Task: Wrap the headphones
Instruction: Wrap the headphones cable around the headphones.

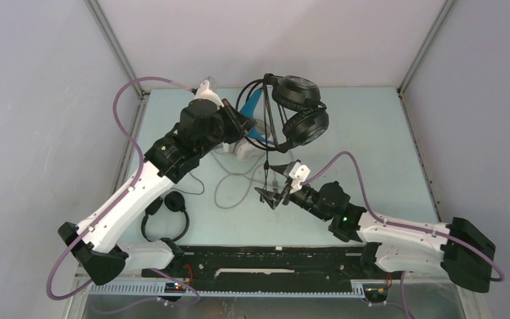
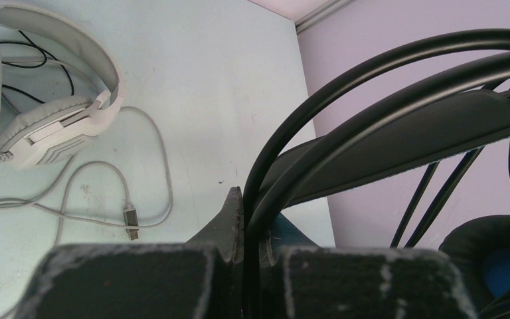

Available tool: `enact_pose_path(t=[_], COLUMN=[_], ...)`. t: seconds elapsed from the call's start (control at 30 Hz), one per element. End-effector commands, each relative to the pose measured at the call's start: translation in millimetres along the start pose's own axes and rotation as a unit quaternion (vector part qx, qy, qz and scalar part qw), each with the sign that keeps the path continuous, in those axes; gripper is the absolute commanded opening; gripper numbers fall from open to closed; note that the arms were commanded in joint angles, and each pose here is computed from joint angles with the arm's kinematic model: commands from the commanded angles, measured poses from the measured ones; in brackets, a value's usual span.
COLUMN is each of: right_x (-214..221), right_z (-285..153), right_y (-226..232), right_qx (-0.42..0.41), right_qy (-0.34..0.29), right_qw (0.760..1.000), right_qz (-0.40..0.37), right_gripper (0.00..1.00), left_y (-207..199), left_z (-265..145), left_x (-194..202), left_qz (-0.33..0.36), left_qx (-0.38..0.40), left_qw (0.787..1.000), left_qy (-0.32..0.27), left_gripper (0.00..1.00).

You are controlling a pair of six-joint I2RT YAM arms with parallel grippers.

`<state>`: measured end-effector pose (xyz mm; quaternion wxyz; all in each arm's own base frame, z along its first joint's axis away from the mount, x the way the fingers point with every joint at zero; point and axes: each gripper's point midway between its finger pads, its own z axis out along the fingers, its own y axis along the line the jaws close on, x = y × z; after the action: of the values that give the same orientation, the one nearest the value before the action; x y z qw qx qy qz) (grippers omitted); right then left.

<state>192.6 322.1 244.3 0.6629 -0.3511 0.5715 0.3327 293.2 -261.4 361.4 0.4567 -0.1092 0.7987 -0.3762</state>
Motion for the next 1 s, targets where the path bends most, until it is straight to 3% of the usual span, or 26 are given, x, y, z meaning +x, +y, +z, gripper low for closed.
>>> enact_pose_path(t=[0.0,0.13,0.37,0.53,0.73,0.97], right_x=[-17,6,44,50,46,51], right_z=[17,23,6,9,14,23], right_y=[1,6,15,22,15,13], right_qx=[-0.005,-0.006,0.001,-0.011,0.005,0.006], right_qy=[-0.061,-0.049,-0.059,-0.076,-0.080,-0.073], right_qw=[0.998,0.999,0.996,0.995,0.996,0.997], right_qz=[-0.005,0.012,0.071,0.065,0.038,0.022], right_gripper=[0.77,0.71,0.47,0.57,0.61,0.57], left_y=[-67,-67,-67,-71,-70,-71], left_z=[-42,-44,-45,-44,-48,-49], left_x=[-55,-58,-62,-59,-61,-61], left_qz=[-0.045,-0.038,-0.034,-0.041,-0.041,-0.042], left_qx=[0.113,0.110,0.107,0.116,0.115,0.117], left_qw=[0.990,0.990,0.990,0.990,0.990,0.989], left_qy=[-0.068,-0.073,-0.079,-0.072,-0.075,-0.075], left_gripper=[0.00,0.00,0.00,0.00,0.00,0.00])
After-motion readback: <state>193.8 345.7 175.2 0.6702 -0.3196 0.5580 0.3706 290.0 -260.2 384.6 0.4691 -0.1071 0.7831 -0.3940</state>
